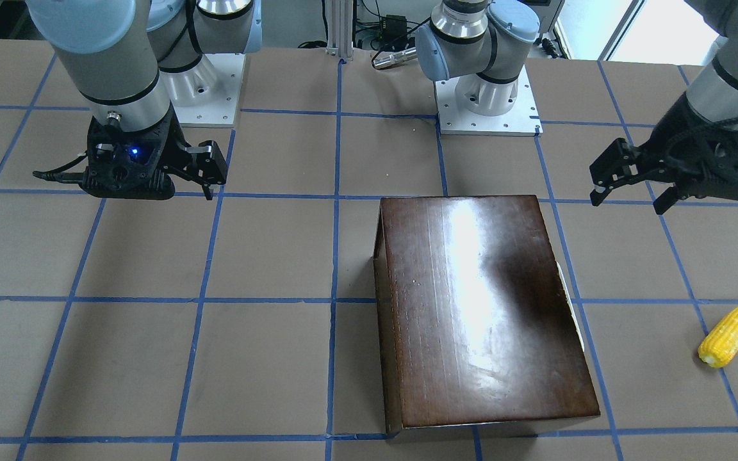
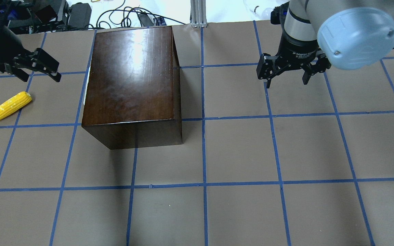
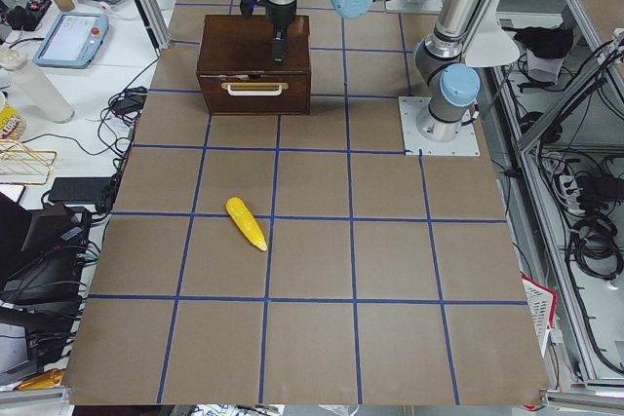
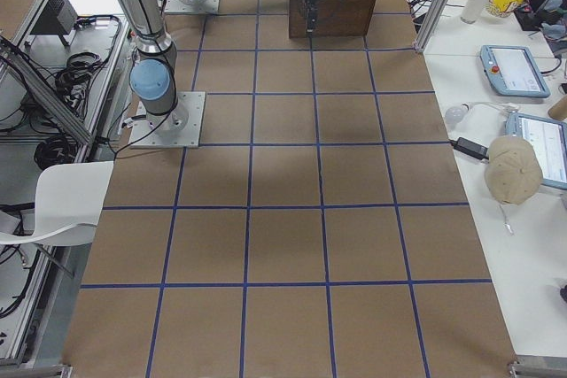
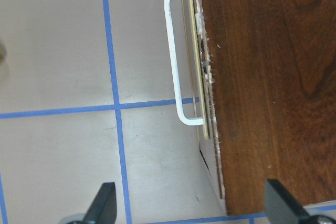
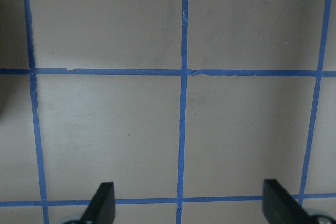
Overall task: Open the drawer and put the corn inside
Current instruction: 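Lower the left gripper beside the cabinet toward the white drawer handle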
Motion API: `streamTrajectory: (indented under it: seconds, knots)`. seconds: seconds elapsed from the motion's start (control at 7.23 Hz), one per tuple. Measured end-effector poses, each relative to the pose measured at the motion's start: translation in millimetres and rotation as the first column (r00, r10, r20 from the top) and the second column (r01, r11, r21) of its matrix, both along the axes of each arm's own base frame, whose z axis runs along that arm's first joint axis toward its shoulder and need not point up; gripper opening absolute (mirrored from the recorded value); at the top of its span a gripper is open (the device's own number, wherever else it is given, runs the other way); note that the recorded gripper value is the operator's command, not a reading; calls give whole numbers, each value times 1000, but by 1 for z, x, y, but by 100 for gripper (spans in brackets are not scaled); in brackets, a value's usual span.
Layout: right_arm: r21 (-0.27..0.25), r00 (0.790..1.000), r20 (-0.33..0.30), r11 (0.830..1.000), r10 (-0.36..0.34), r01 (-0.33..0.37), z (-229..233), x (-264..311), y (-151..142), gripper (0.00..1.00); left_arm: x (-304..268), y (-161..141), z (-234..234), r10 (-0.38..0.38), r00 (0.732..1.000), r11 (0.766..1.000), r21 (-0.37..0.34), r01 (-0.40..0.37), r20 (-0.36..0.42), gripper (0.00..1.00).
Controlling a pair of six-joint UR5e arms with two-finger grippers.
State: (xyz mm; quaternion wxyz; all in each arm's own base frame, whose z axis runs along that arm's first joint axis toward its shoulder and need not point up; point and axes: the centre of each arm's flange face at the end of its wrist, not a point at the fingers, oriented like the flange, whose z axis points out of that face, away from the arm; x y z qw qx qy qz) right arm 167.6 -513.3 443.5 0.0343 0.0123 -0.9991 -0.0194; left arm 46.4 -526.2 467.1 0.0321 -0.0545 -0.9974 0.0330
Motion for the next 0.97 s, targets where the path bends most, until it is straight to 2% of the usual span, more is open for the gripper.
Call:
streamTrajectory:
  seconds: [0.42,0.69,0.97]
  knots:
    - [0,1000,0,1000,0,0,0,0,0,100,41,-12,-34,-23,998,999,34,25,-56,100]
    - [-1,1000,0,1000,0,0,0,0,0,100,45,-23,-62,-10,993,998,63,18,-118,97]
    - [0,1000,1,1000,0,0,0,0,0,100,50,-35,-89,16,989,995,99,-1,-148,97]
